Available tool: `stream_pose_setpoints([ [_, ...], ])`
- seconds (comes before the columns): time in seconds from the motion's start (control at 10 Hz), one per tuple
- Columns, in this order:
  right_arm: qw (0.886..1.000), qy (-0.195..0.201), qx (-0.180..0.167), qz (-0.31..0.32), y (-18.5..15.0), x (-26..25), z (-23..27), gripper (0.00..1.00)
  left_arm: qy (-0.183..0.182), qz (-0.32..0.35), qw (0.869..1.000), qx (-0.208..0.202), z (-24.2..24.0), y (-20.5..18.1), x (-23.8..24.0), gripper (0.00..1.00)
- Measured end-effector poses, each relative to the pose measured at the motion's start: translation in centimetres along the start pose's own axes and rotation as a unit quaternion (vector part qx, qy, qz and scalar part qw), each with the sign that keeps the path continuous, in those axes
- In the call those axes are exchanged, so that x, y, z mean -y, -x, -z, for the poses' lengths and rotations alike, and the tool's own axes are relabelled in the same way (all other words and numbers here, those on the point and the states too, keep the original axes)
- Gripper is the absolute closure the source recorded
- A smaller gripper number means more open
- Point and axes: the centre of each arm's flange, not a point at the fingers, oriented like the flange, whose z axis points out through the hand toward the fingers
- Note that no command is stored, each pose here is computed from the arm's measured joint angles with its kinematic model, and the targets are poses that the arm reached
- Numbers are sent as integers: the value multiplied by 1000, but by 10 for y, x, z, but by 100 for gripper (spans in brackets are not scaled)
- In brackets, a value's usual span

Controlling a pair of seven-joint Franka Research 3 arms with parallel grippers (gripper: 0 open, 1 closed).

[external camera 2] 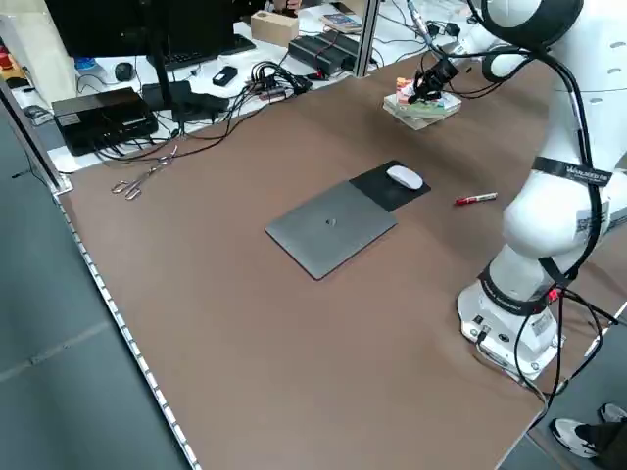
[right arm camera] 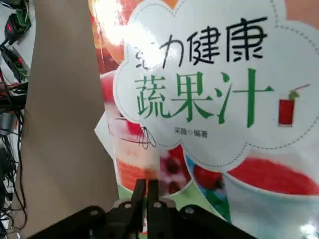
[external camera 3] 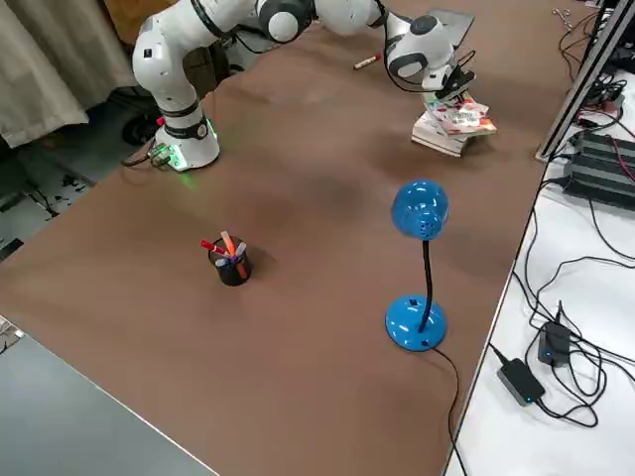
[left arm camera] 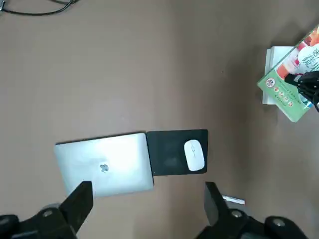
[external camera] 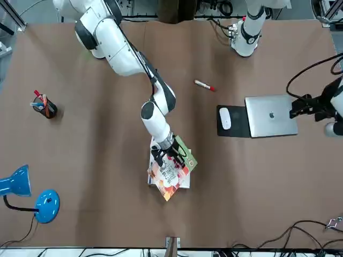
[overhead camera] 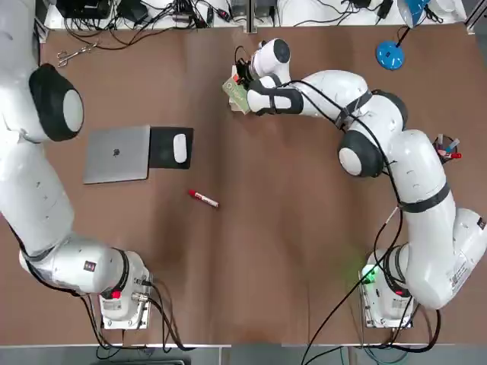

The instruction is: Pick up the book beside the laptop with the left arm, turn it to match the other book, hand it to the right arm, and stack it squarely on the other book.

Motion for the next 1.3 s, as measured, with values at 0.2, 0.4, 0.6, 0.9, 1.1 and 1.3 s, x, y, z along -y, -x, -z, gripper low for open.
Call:
stream_pose_setpoints([
  [0.2, 1000, -7, -2, -1, -3, 2, -5, 94, 4, -12, 1000, -9, -3, 4, -3, 2],
  [0.4, 1000, -19, -7, -9, -12, 2, -8, 94, 7, -13, 1000, -26, -19, 11, -6, 2],
  [0.6, 999, -28, -14, -36, -26, 2, -7, 94, 4, -13, 999, -32, -39, 38, -13, 4],
  [0.9, 997, -44, -27, -65, -48, 1, -5, 95, 1, -12, 1000, -27, -46, 68, -15, 6],
  [1.1, 993, -69, -39, -81, -57, -7, -4, 97, -4, -15, 999, -29, -51, 70, -17, 6],
  [1.3, 989, -80, -40, -121, -58, -10, -4, 97, -6, -16, 999, -31, -50, 71, -18, 5],
])
